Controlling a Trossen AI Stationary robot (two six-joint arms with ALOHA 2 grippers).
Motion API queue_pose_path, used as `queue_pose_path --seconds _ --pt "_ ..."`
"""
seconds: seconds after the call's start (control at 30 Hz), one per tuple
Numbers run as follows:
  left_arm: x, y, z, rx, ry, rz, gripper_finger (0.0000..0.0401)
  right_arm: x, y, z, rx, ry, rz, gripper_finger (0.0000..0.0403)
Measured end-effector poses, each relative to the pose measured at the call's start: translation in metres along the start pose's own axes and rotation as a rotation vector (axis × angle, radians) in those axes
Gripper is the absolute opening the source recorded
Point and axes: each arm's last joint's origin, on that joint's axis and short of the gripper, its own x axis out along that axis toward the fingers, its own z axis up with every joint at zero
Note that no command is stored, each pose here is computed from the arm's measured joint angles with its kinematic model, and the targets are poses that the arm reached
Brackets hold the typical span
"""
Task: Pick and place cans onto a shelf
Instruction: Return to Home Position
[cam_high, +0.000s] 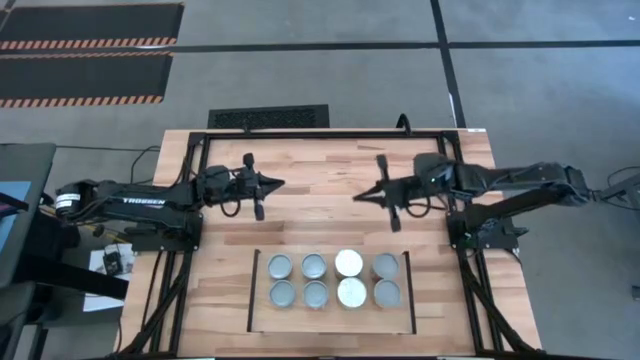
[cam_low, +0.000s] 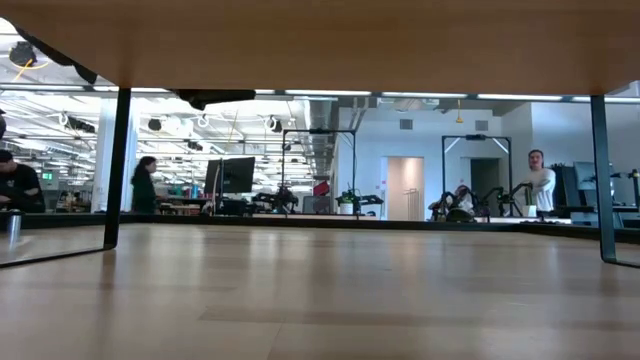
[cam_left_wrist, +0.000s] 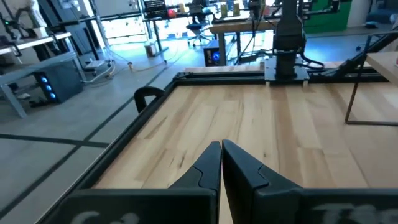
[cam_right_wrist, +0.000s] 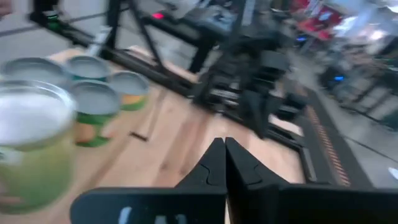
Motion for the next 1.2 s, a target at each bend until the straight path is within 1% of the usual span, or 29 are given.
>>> queue_pose_path --seconds 0.1,0.2,0.3,0.37,0.53,0.67,0.87,1.0,1.07,1.2 --pt "-0.001 0.004 -0.006 -0.004 -0.005 0.000 0.0004 -0.005 -0.003 -0.024 0.023 -0.017 -0.072 0.0008" --pt "-0.004 0.009 -0.012 -0.019 -0.040 -0.006 0.0004 -0.011 -0.004 -0.046 0.062 -0.033 -0.107 0.0008" --pt "-0.007 0.011 -0.019 -0.025 -0.051 -0.015 0.0004 -0.018 -0.004 -0.063 0.092 -0.076 -0.141 0.0008" --pt "-0.008 0.013 -0.020 -0.024 -0.068 -0.008 0.0004 -0.025 -0.002 -0.073 0.106 -0.080 -0.166 0.0008" --pt "-0.012 0.013 -0.023 -0.022 -0.090 -0.012 0.0004 -0.044 0.004 -0.086 0.136 -0.118 -0.226 0.0008" --pt "-0.018 0.012 -0.025 -0.025 -0.103 -0.029 0.0004 -0.056 0.012 -0.100 0.137 -0.115 -0.319 0.0006" --pt "-0.027 0.011 -0.022 -0.026 -0.152 -0.037 0.0004 -0.068 0.027 -0.120 0.147 -0.172 -0.365 0.0004" --pt "-0.035 0.010 -0.024 -0.029 -0.173 -0.050 0.0004 -0.076 0.034 -0.131 0.174 -0.161 -0.445 0.0005" --pt "-0.039 0.009 -0.027 -0.041 -0.180 -0.050 0.0004 -0.080 0.037 -0.135 0.176 -0.170 -0.465 0.0005" --pt "-0.047 0.008 -0.032 -0.058 -0.186 -0.051 0.0004 -0.086 0.044 -0.140 0.186 -0.202 -0.461 0.0005"
